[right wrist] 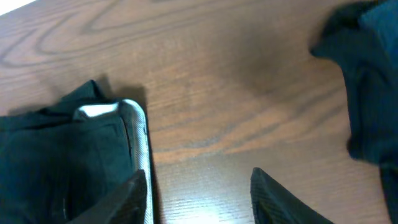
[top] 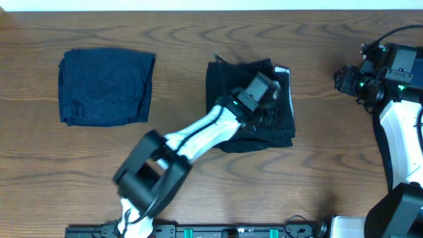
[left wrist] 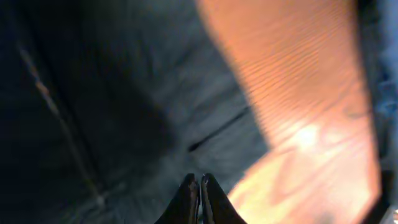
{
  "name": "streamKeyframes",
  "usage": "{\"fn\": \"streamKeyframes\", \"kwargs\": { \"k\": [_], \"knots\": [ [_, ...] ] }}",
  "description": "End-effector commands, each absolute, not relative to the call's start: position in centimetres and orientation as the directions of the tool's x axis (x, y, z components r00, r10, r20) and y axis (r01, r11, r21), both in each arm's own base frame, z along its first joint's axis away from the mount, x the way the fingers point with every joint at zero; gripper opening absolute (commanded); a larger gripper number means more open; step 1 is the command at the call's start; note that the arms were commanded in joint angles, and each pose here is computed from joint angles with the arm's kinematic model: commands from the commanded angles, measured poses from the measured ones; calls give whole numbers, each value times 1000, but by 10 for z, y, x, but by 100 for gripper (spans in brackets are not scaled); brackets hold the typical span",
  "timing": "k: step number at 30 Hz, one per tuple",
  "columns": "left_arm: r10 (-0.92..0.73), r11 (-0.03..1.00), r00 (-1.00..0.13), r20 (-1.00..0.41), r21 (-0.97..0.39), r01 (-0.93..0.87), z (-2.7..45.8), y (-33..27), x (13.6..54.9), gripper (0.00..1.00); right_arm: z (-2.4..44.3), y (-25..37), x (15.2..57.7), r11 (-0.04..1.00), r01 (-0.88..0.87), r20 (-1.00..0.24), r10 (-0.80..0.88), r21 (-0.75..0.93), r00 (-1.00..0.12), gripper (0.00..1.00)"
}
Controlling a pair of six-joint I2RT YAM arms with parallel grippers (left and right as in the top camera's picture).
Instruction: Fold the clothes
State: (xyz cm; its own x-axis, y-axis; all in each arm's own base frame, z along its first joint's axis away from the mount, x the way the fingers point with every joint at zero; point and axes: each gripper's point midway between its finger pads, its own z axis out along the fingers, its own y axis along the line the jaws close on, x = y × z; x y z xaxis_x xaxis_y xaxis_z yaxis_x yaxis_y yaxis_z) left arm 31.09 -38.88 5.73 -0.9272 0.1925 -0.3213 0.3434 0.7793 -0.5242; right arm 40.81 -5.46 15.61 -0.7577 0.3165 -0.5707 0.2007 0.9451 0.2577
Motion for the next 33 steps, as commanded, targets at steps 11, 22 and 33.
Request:
{"fn": "streamKeyframes", "kwargs": {
  "k": [11, 22, 33],
  "knots": [
    [321, 941, -936, 142, -155, 299, -22, -259, 246, 6, 152, -42, 404, 951, 177, -550, 292, 253, -782, 68],
    [234, 914, -965, 115, 313, 259, 10, -131, 302, 6, 152, 33, 395, 939, -82, -526, 113, 333, -843, 44],
    [171, 984, -953, -248, -6, 178, 114, -189, 337, 7, 124, 93, 344, 918, -173, -348, -41, 356, -936, 22]
  ]
}}
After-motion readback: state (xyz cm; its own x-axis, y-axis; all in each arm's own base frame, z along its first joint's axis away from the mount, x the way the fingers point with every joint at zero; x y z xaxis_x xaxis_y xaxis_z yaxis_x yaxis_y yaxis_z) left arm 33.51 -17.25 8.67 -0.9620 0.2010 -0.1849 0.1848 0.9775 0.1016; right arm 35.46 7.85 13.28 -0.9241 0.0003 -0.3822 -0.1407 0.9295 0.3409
